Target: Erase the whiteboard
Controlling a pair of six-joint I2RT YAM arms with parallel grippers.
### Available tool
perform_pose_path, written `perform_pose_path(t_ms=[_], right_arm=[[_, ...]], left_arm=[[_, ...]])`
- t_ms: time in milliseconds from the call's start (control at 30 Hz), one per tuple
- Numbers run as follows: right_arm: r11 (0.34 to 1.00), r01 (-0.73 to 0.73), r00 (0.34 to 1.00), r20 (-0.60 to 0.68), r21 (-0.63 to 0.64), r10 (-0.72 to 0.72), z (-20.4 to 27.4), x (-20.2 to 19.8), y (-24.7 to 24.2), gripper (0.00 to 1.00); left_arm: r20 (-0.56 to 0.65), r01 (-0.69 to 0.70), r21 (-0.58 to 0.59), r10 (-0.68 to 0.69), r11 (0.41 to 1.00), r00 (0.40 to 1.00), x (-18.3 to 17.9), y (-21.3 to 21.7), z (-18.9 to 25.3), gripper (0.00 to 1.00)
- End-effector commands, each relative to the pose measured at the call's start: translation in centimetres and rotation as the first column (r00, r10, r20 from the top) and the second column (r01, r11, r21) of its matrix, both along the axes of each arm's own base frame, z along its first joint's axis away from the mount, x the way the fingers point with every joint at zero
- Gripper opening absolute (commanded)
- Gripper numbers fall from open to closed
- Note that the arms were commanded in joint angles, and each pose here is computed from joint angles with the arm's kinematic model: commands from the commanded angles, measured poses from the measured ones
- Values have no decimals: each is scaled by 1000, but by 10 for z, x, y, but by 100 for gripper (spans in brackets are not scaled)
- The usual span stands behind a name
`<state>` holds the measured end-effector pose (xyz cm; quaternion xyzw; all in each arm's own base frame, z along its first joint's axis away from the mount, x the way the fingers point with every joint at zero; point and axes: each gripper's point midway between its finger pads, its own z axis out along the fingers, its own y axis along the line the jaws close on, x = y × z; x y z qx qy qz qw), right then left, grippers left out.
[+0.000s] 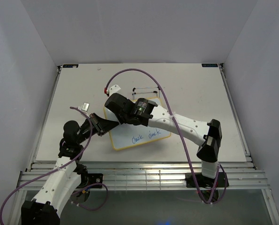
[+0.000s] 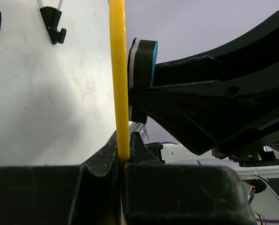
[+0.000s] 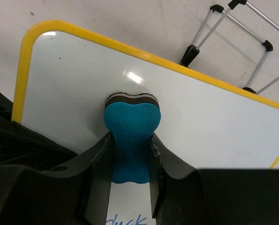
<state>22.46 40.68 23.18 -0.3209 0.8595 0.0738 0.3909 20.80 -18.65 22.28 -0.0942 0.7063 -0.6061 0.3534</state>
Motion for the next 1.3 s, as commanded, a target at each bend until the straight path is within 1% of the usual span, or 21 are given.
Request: perform_pose_path(t_ms=[0,167,267,333,433,500,533,567,633,667,767,833,933,967,1033,1100,1200,1267], right_arm=[[997,-41,998,-45,-62,38,-42,-8,14,8],[993,-61,995,-82,-96,54,-54,-23,4,8],[991,-66,992,-118,-119,51,-67,-35,-10,8],[988,-57,991,-132,-143,38,-79,-42,-32,8],[990,-11,988,-153,-140,-11,-98,-46,-70,8],[998,37,986,-161,-50,-44,-93,-35,-89,8],[995,54,980,-185,-88,-69,-113,-36,-111,8],[994,89,977,-188,-56,-98,-109,-25,-126,8],[991,117,973,-194,-59,-126,-121,-17,-147,8],[987,154,967,-199,-48,-160,-121,-6,-159,8],[983,183,964,-193,-13,-182,-115,11,-174,8],[986,169,969,-187,13,-163,-110,14,-170,8],[986,88,978,-199,139,-59,-92,11,-141,8],[972,26,981,-192,232,19,-80,8,-120,8],[950,-22,983,-165,310,77,-68,4,-106,8],[933,-34,988,-131,358,86,-54,6,-100,8],[924,-40,992,-97,381,82,-43,11,-97,8],[934,-30,994,-84,356,64,-45,17,-99,8]], left_arm=[[345,194,-81,-156,978,926,-47,-12,97,0],[340,181,-86,-142,980,930,-44,-11,96,0],[342,165,-89,-125,982,931,-41,-10,97,0],[342,158,-92,-118,983,932,-40,-10,97,0],[351,157,-92,-115,983,929,-41,-9,100,0],[367,163,-86,-121,983,922,-43,-10,102,0],[372,165,-85,-122,983,920,-44,-10,103,0],[381,171,-79,-129,982,916,-46,-10,103,0],[390,180,-77,-136,981,911,-49,-10,105,0],[390,184,-77,-140,980,910,-50,-10,105,0],[386,184,-81,-140,979,912,-51,-10,104,0],[385,181,-85,-135,980,913,-51,-9,103,0],[376,181,-89,-135,979,917,-50,-9,102,0],[372,181,-90,-135,979,918,-49,-9,101,0],[371,180,-92,-134,979,919,-49,-9,102,0],[365,185,-97,-138,978,921,-50,-10,103,0],[361,192,-99,-145,976,921,-52,-10,103,0],[362,193,-101,-145,976,921,-52,-10,103,0]])
